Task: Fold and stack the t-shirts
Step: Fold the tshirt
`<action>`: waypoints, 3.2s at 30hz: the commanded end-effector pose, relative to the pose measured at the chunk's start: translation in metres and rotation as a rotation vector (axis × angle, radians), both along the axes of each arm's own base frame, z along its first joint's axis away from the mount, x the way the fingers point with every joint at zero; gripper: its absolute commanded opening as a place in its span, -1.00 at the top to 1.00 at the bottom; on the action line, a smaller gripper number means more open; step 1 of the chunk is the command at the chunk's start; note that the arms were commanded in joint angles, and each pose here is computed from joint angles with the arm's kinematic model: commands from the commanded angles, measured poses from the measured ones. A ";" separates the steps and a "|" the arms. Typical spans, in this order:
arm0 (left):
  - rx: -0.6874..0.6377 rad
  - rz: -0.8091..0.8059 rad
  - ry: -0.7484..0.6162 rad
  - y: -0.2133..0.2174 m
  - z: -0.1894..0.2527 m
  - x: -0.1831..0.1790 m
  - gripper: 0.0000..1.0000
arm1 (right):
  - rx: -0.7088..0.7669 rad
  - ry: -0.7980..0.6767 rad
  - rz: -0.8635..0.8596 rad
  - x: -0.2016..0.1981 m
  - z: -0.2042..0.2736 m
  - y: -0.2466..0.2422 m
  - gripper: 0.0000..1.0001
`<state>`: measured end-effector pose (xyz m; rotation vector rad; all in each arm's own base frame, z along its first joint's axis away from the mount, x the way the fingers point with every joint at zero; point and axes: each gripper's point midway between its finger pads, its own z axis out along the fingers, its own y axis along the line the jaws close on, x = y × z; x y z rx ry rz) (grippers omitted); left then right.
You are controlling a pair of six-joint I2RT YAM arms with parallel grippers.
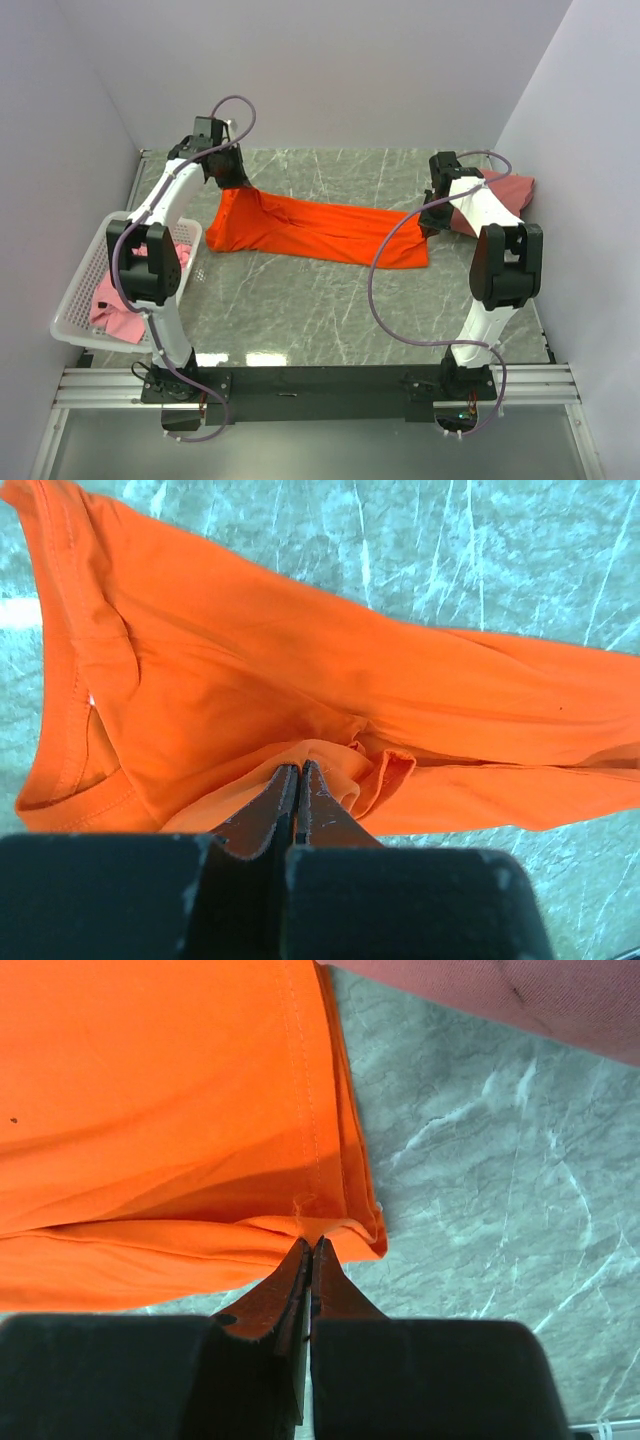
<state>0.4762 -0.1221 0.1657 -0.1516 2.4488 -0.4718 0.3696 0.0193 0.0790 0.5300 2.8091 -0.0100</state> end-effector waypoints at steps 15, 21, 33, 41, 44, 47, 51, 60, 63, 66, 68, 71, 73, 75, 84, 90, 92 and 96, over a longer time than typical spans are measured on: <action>-0.024 -0.042 -0.106 0.005 0.028 0.038 0.99 | -0.024 -0.052 -0.008 0.015 0.016 -0.012 1.00; -0.012 -0.035 -0.088 0.010 0.019 0.034 0.99 | -0.031 -0.061 -0.023 0.022 0.013 -0.016 1.00; 0.014 -0.007 -0.051 0.024 0.003 0.034 0.99 | -0.017 -0.032 -0.062 0.034 -0.010 -0.027 1.00; 0.030 0.005 -0.021 0.032 -0.009 0.036 0.99 | -0.022 -0.032 -0.093 0.041 -0.014 -0.036 1.00; 0.027 0.003 -0.011 0.032 -0.014 0.036 0.99 | -0.010 -0.035 -0.095 0.043 -0.015 -0.036 1.00; 0.017 -0.003 -0.009 0.029 -0.016 0.038 0.99 | 0.001 -0.032 -0.091 0.046 -0.017 -0.035 1.00; 0.011 -0.001 -0.006 0.029 -0.020 0.044 0.99 | 0.018 -0.033 -0.081 0.050 -0.018 -0.032 1.00; 0.015 0.092 -0.041 0.036 -0.015 0.068 0.48 | 0.082 -0.090 -0.047 0.061 -0.008 -0.020 0.66; 0.011 0.155 -0.060 0.041 -0.005 0.066 -0.53 | 0.118 -0.119 -0.029 0.064 0.002 -0.013 0.27; 0.006 0.192 -0.093 0.045 0.004 0.053 -0.71 | 0.129 -0.161 -0.022 0.061 0.016 -0.012 0.14; 0.011 0.218 -0.127 0.051 0.017 0.042 -0.73 | 0.124 -0.173 -0.020 0.050 0.021 -0.011 0.08; 0.030 0.227 -0.095 0.055 0.006 0.014 -0.73 | 0.115 -0.150 -0.018 0.030 0.016 -0.012 0.05; 0.043 0.238 -0.048 0.058 -0.011 -0.006 -0.73 | 0.103 -0.116 -0.018 0.014 0.006 -0.014 0.04; 0.048 0.239 -0.035 0.060 -0.018 -0.024 -0.73 | 0.100 -0.099 -0.019 0.007 -0.002 -0.014 0.03; 0.093 0.254 0.022 0.070 -0.034 -0.070 -0.73 | 0.090 -0.041 -0.050 -0.010 -0.034 -0.016 0.01; 0.111 0.256 0.018 0.075 -0.032 -0.086 -0.76 | 0.082 0.014 -0.055 -0.018 -0.054 -0.017 0.01; 0.115 0.251 0.020 0.075 -0.031 -0.089 -0.76 | 0.086 0.025 -0.057 -0.021 -0.059 -0.016 0.01; 0.123 0.243 0.020 0.076 -0.028 -0.092 -0.77 | 0.080 0.068 -0.064 -0.032 -0.070 -0.017 0.07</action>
